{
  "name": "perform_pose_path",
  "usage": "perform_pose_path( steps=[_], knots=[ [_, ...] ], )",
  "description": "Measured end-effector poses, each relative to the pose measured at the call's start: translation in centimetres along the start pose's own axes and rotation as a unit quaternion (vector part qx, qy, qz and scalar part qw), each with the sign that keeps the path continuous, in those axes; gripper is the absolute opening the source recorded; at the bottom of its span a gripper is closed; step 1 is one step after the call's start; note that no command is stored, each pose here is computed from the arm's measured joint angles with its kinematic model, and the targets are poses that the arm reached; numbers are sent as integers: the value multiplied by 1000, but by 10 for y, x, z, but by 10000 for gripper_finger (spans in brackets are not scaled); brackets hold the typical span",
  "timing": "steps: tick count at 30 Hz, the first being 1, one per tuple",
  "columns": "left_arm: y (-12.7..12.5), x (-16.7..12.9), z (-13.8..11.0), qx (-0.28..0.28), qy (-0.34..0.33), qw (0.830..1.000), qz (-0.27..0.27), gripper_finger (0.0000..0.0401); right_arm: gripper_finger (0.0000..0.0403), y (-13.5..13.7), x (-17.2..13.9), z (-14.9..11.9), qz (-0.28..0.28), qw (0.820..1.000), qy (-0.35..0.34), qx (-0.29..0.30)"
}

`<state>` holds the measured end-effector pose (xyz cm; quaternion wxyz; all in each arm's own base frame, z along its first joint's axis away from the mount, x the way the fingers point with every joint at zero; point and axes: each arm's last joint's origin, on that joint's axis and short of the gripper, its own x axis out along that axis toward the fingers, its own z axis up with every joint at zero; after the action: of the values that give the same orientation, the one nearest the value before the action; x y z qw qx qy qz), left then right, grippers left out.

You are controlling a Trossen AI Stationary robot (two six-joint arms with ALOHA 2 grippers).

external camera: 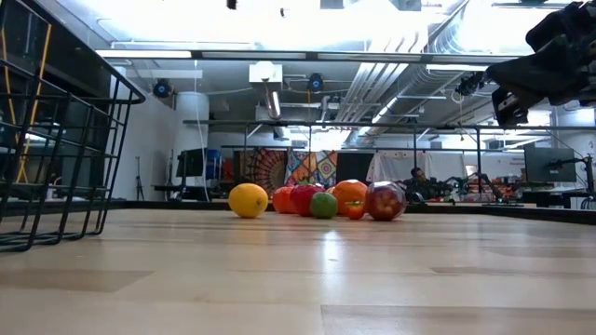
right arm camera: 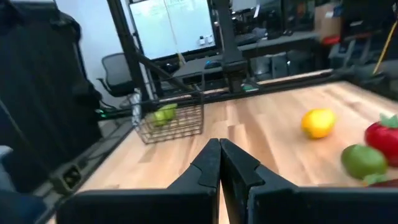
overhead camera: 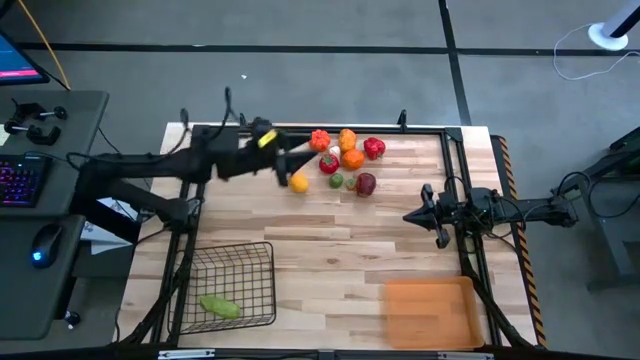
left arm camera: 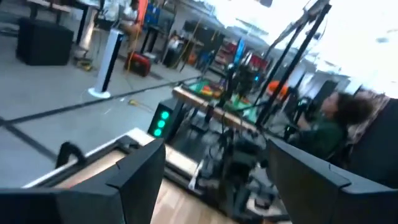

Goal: Sort produce into baskets
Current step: Put the red apple into the orange bin

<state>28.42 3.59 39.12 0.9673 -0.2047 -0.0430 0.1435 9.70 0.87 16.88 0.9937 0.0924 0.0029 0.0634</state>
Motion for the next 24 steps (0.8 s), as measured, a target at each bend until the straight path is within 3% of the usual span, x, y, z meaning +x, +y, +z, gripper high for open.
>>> perform_pose_path(
  steps=[2,5,7,10,11,14,20,24],
  knots=[
    [15,17,-6,-16,9,1000,3,268,0,0,0,4,-10,1000,-21,-3],
    [43,35,-18,-45,38,997,44,268,0,0,-2,20,-28,989,-116,83],
    [60,43,-20,-66,45,995,62,268,0,-1,-8,36,-59,960,-220,164],
    [79,48,-15,-87,38,993,68,268,0,-4,-18,53,-121,897,-348,244],
    [85,47,-13,-92,35,993,71,268,0,-5,-18,55,-134,893,-353,246],
    [100,43,-1,-103,16,992,77,268,0,-7,-9,60,-173,907,-297,244],
    [113,20,31,-95,-22,993,61,268,0,-19,21,88,-282,917,-185,212],
    [112,2,41,-64,-5,996,57,268,11,-35,43,111,-366,906,-105,188]
  ],
)
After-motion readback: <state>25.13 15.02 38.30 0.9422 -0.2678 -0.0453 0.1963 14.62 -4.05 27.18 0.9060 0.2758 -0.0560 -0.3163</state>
